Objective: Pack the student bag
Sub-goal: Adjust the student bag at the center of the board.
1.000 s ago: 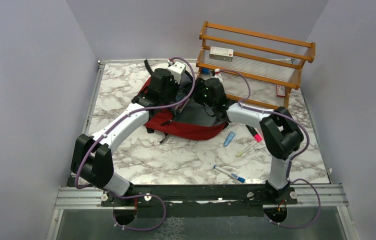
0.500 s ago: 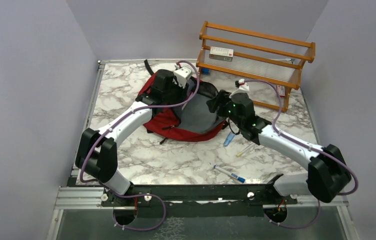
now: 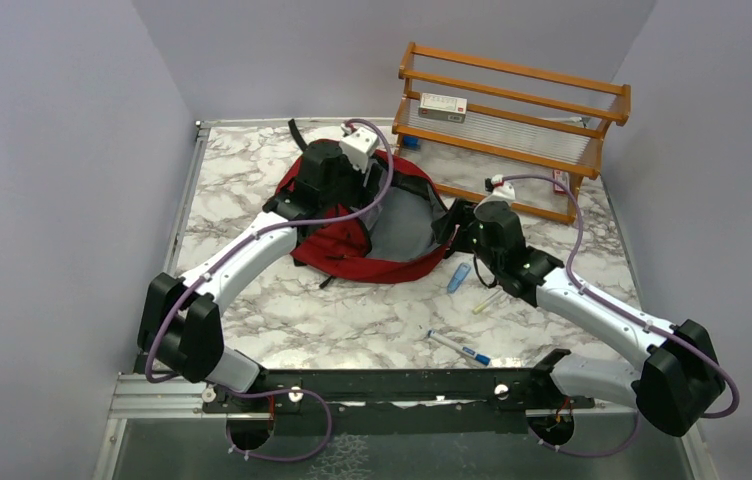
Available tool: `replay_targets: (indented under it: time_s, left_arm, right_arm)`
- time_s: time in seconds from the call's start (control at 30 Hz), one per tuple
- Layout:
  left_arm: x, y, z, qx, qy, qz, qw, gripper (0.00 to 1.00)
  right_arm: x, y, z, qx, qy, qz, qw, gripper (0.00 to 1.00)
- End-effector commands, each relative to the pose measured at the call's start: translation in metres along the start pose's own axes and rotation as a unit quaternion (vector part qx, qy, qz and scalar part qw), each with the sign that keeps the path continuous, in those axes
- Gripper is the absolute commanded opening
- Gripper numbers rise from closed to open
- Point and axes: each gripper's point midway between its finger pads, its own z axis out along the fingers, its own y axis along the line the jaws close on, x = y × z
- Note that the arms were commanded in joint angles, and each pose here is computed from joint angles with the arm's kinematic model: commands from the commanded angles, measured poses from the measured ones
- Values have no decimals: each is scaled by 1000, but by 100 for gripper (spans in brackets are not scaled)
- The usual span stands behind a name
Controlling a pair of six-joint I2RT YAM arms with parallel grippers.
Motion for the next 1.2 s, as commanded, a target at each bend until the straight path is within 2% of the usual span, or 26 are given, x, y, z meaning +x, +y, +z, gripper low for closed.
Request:
replay_targets:
  time_s: [0.0, 0.27, 0.43, 0.57, 0.7, 0.93, 1.0, 1.17]
  left_arm:
    - [-13, 53, -11, -118, -28, -54, 991, 70]
    - [27, 89, 7, -191, 43, -94, 976, 75]
    - [42, 91, 19, -169, 63, -127, 975, 73]
    - [43, 80, 28, -129, 62, -144, 979, 60]
    - [35, 63, 33, -76, 56, -148, 985, 36]
    - [16, 34, 32, 7, 24, -147, 989, 4]
    - [11, 22, 31, 34, 14, -139, 990, 0]
    - [0, -31, 26, 126, 6, -86, 988, 0]
  right_arm:
    - [6, -12, -4, 22, 10, -8, 1000, 67]
    - [6, -11, -3, 25, 18, -9, 999, 67]
    - [10, -9, -4, 17, 26, -2, 1000, 67]
    - [10, -9, -7, 17, 26, -1, 1000, 68]
    - [7, -12, -8, 22, 20, -8, 1000, 67]
    - [6, -15, -13, 25, 14, 5, 1000, 67]
    - [4, -16, -16, 29, 9, 8, 1000, 67]
    - [-8, -21, -19, 44, -15, 7, 999, 67]
